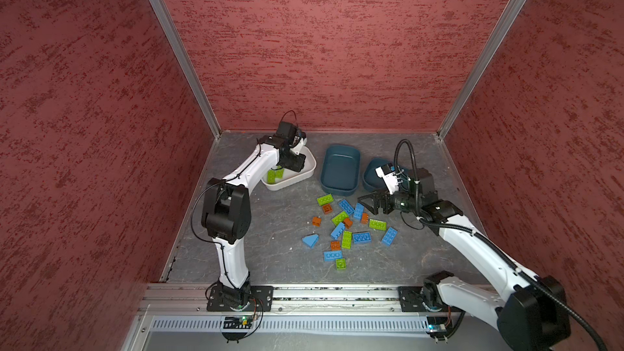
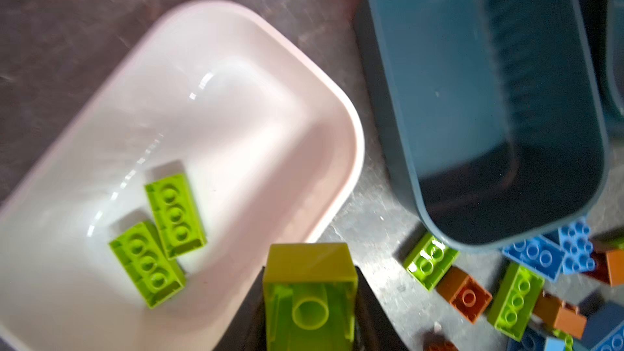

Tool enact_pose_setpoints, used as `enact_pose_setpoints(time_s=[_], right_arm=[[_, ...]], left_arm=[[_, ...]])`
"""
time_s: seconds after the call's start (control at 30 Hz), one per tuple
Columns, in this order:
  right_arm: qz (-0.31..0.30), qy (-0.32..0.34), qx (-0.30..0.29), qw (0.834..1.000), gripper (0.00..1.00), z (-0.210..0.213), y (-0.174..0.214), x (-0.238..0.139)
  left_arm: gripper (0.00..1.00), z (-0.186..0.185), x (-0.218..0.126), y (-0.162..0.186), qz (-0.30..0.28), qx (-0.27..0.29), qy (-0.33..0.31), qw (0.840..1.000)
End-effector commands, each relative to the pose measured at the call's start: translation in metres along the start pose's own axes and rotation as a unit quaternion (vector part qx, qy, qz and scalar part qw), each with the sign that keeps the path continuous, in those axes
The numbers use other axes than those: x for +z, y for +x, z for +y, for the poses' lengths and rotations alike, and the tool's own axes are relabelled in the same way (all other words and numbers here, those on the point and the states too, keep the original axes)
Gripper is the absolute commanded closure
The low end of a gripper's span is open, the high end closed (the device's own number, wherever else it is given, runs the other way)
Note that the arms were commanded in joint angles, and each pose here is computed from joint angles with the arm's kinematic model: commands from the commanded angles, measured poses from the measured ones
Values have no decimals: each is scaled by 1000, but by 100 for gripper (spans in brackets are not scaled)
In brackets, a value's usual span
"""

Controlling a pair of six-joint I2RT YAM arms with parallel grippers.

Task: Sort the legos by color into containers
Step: 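Grasp the small green brick and carry it over the white tub, then release the small green brick into the white tub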

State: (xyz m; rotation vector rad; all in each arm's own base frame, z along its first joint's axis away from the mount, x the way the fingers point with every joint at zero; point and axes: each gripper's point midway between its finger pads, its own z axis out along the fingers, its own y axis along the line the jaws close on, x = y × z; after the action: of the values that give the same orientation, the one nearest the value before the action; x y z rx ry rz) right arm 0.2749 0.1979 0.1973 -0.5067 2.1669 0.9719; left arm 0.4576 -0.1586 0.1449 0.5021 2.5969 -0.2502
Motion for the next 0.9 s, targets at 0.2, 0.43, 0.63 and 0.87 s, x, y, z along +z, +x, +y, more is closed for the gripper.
enact_pose_setpoints(time_s=[0.2, 0.43, 0.63, 0.87], right_arm=[[-14, 4, -26, 1000, 1, 5, -17, -8], [-16, 9, -22, 1000, 1, 4, -14, -11], [-16, 6, -19, 1000, 1, 6, -14, -11], [-17, 7, -17, 1000, 1, 7, -12, -14]], left_arm=[[64, 61, 61, -4, 32, -48, -53, 997], [54, 86, 78, -7, 20, -47, -89, 995], [50, 82, 69, -19, -10, -49, -81, 995], [33, 45, 34, -13, -5, -58, -38, 998]])
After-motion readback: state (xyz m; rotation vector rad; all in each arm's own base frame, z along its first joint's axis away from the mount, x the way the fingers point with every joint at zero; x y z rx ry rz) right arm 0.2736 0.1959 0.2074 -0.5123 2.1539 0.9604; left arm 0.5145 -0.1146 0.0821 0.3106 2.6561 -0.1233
